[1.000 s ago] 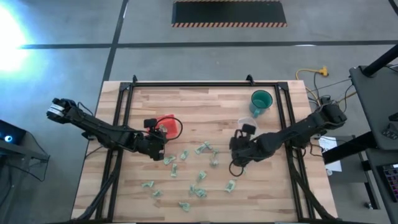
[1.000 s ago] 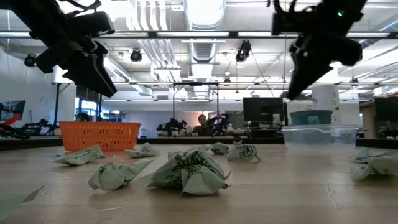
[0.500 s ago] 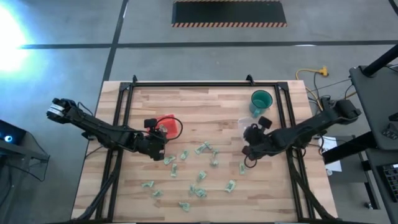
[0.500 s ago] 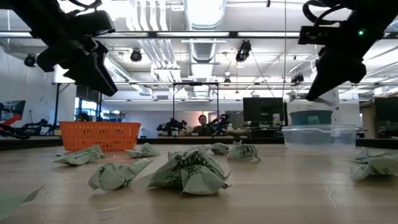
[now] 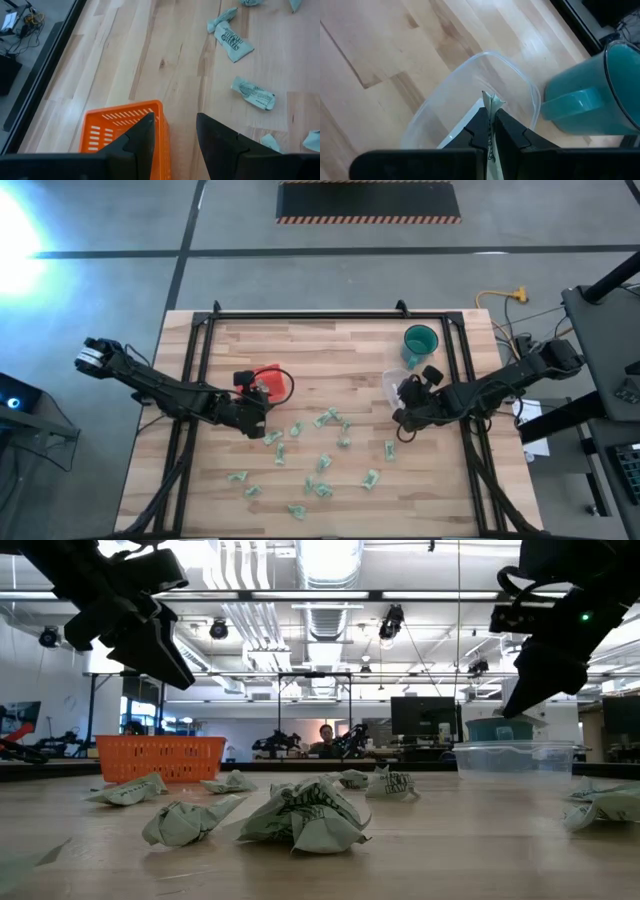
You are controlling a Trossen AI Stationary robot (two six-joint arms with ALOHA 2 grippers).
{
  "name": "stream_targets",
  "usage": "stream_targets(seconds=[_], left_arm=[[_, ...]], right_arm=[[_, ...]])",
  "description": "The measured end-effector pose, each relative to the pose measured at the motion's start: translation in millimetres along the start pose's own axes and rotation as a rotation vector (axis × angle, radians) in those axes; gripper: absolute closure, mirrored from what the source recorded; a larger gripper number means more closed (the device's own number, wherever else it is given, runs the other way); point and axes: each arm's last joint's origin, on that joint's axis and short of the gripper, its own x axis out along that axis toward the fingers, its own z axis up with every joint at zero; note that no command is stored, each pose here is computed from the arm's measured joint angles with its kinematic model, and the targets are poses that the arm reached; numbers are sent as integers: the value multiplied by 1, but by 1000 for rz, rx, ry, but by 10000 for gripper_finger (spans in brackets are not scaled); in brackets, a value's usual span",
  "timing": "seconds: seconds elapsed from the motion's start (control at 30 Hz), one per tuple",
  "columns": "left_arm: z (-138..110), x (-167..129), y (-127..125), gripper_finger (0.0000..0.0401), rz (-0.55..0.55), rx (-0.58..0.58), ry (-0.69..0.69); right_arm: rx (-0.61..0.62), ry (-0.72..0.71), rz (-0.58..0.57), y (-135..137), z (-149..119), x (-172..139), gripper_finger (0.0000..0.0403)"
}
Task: Pick and place items into bin
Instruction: Put the stevia packet into the transparent container, then put the stevia packet into the orange bin
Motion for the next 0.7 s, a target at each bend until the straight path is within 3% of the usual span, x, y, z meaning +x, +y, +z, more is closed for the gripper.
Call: stream_targets(seconds=[0.23, 0.7], left_arm=[[0, 0, 0, 273, 0, 0, 0], [-1, 0, 0, 273, -5, -3, 3]], right_arm=[[18, -16, 17, 2, 2, 0, 380], [-7, -32, 0, 2, 2, 0, 277]])
